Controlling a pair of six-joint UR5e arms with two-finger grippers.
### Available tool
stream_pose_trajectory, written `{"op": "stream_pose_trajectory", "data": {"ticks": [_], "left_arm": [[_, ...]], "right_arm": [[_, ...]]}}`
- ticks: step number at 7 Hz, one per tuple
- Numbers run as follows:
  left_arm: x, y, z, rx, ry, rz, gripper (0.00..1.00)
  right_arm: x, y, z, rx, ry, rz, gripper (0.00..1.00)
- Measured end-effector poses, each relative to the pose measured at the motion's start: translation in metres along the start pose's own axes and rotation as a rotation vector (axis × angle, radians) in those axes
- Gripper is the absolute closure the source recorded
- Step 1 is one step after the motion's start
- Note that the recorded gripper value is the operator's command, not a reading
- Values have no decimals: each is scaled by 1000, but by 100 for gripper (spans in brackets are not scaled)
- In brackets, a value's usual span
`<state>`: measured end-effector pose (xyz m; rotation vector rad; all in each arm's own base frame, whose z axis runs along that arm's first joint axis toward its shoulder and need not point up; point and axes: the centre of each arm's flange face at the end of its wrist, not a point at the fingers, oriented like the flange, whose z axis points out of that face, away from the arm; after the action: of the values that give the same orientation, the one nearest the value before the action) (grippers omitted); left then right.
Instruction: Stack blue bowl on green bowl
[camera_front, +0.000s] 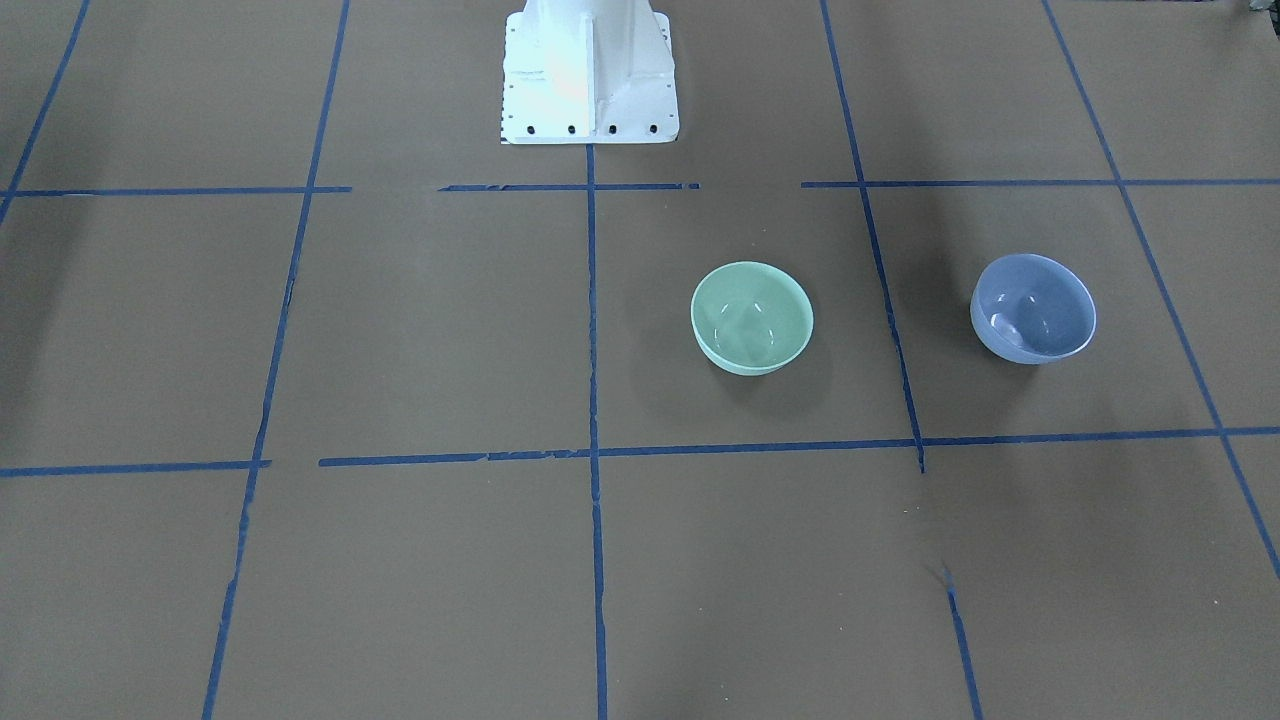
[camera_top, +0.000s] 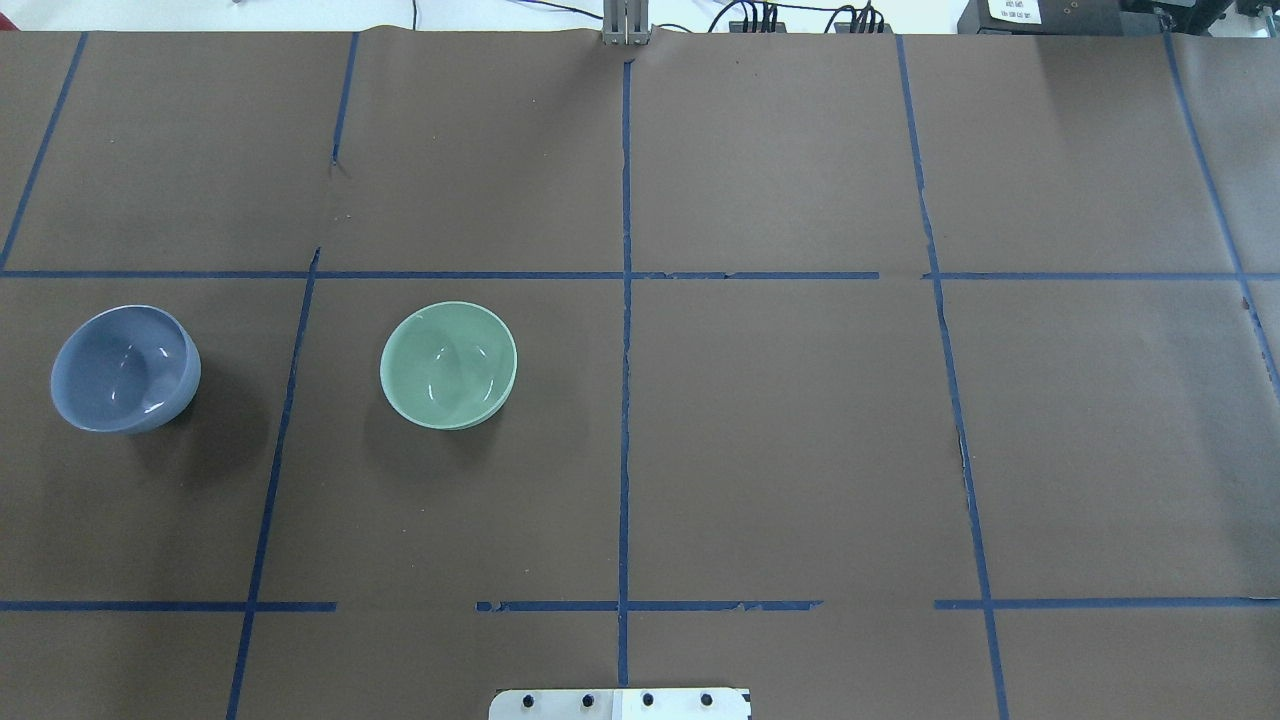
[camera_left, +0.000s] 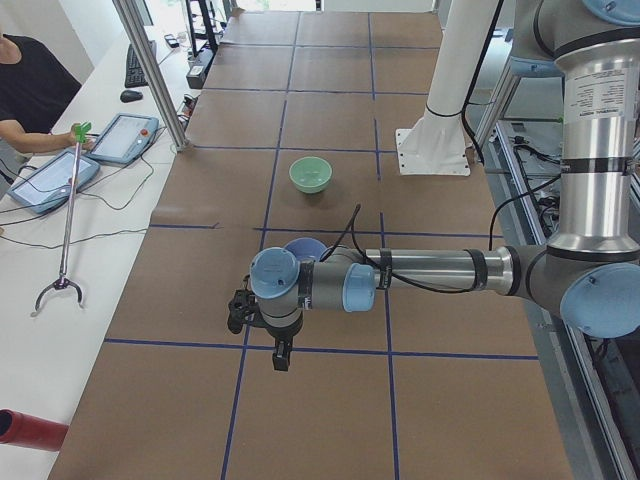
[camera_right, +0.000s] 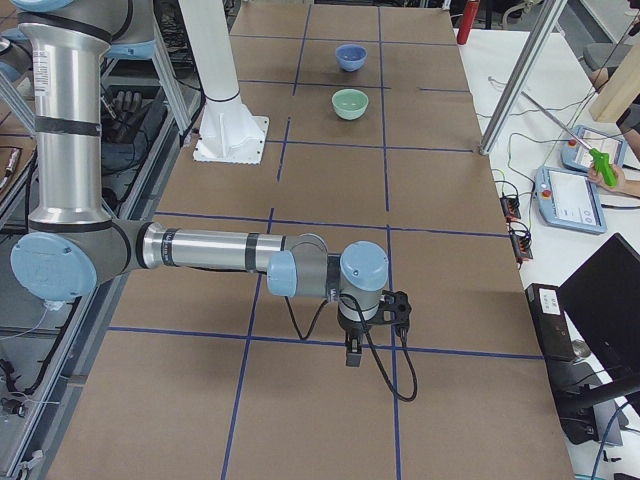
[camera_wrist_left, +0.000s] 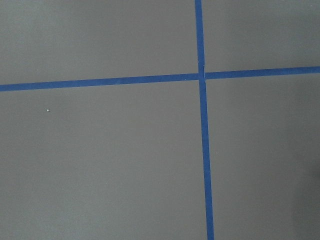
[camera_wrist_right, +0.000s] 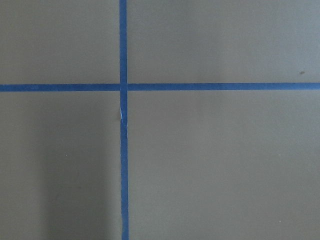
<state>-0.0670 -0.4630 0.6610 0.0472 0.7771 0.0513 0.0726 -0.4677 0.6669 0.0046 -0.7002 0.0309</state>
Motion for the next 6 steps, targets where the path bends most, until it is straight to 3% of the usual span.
{"op": "stream_pose_trajectory", "data": {"ticks": [3,6], "left_arm": [[10,-14,-11,29,-3,29,0],[48,-40,-47,105,-11,106,0]], "right_arm": [[0,0,0,0,0,0,0],[0,0,0,0,0,0,0]]}}
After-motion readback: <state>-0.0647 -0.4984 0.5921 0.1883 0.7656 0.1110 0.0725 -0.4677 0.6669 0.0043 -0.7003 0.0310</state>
